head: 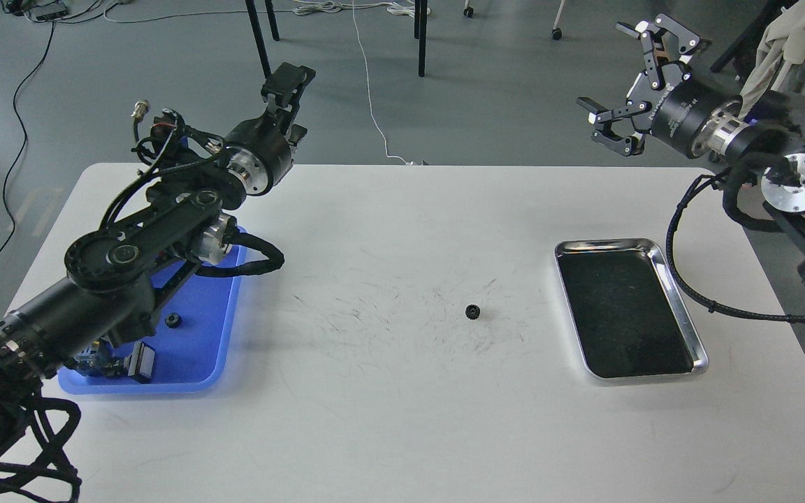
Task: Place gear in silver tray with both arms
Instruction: 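Retract the left arm back above the blue tray, then reach the right gripper down to the black gear on the table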
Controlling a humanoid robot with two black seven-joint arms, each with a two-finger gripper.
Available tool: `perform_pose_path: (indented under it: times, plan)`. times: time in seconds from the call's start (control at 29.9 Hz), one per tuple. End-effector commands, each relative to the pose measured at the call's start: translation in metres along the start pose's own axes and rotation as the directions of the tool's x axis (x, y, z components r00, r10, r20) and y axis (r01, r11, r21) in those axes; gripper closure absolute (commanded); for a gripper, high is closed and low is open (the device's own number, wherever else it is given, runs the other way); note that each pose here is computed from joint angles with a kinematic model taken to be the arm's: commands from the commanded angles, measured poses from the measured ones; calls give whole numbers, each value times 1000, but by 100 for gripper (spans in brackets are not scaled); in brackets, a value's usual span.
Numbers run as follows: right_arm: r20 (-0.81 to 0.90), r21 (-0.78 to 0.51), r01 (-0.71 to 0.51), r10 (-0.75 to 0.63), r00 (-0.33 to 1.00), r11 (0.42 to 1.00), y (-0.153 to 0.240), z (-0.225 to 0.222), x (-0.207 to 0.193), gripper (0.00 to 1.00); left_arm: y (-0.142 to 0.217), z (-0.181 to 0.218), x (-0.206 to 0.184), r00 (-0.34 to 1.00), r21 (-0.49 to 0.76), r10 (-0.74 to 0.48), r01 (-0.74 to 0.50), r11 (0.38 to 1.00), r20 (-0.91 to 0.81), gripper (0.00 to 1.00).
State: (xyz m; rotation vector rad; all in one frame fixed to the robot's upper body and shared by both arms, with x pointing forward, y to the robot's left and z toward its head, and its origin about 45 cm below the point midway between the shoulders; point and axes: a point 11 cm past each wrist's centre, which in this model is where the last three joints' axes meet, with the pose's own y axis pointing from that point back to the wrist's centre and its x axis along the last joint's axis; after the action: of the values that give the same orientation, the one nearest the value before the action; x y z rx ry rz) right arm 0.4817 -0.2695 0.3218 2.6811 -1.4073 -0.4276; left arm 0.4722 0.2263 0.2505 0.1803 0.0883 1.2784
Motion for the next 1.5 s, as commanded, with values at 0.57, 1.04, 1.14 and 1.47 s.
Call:
perform_pose_path:
  times: [0.57, 1.04, 1.14, 1.47]
  plan:
    - [-599, -785, -85, -719, 353, 613, -57, 114, -142, 2, 34, -29, 69, 988, 79, 18, -6, 997, -152, 2]
    - [-518, -851, -93, -797, 309, 517, -51, 165, -156, 3, 33, -28, 69, 988, 69, 19, -8, 998, -155, 2]
    - [-507, -860, -120, -804, 312, 496, -46, 173, -145, 5, 35, -34, 68, 987, 77, 20, -8, 997, -161, 2]
    - [-499, -865, -136, -803, 326, 482, -43, 185, -135, 11, 37, -39, 68, 986, 76, 22, -10, 997, -165, 2]
